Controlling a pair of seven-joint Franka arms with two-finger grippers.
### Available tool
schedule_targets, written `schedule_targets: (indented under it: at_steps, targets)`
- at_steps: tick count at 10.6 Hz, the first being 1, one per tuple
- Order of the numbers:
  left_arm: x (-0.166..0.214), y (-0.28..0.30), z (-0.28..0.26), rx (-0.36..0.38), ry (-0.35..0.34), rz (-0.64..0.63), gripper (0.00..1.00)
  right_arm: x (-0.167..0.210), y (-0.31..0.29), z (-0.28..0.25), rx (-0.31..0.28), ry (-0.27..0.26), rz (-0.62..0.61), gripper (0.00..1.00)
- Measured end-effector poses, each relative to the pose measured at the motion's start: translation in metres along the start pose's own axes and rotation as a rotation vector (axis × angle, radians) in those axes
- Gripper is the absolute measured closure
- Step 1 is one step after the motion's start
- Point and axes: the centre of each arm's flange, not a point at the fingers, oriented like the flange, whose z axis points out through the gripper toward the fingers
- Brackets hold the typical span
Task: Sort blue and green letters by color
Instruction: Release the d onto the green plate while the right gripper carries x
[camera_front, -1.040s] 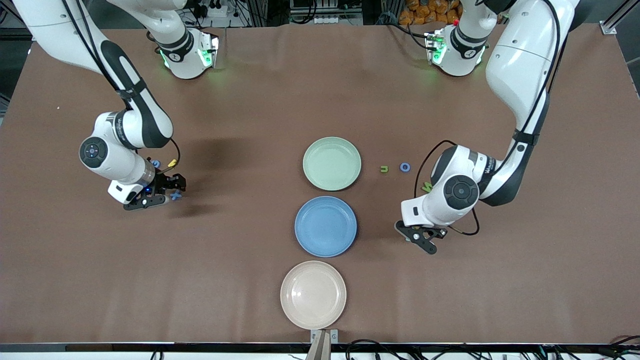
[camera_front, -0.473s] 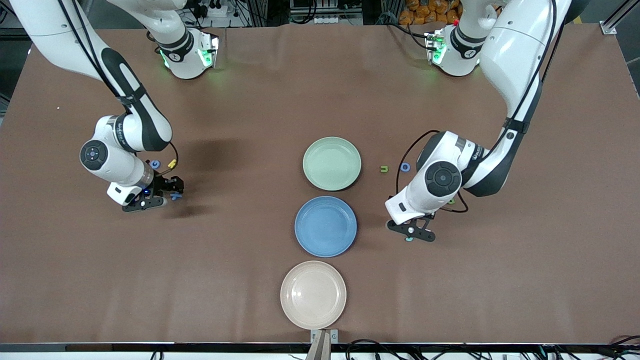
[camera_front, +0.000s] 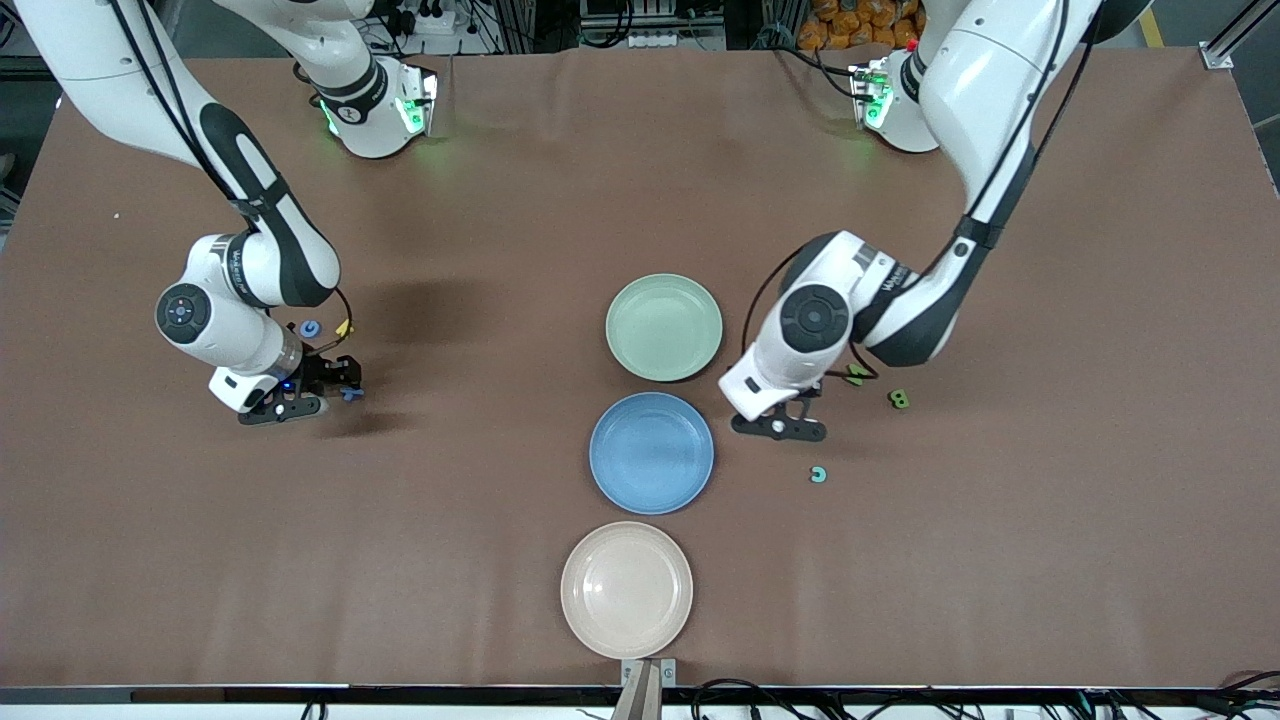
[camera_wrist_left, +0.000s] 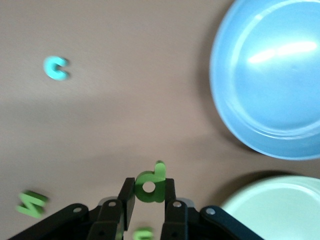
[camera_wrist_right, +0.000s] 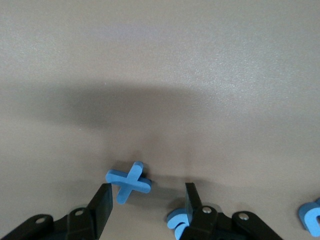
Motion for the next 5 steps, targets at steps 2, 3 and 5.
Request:
schedule_targets:
  at_steps: [2, 3, 5]
  targets:
    - [-0.019, 0.035, -0.002, -0.017, -0.009, -0.039, 0.72, 0.001, 0.000, -0.001, 0.000, 0.003, 0.005, 0.32]
    - [-0.030, 0.052, -0.002, -0.027, -0.018, -0.056, 0.72, 0.003, -0.001, -0.002, 0.000, 0.007, 0.018, 0.30]
    - [-0.058, 0.093, 0.005, -0.023, -0.035, -0.054, 0.72, 0.007, -0.008, -0.004, 0.001, 0.013, 0.033, 0.30]
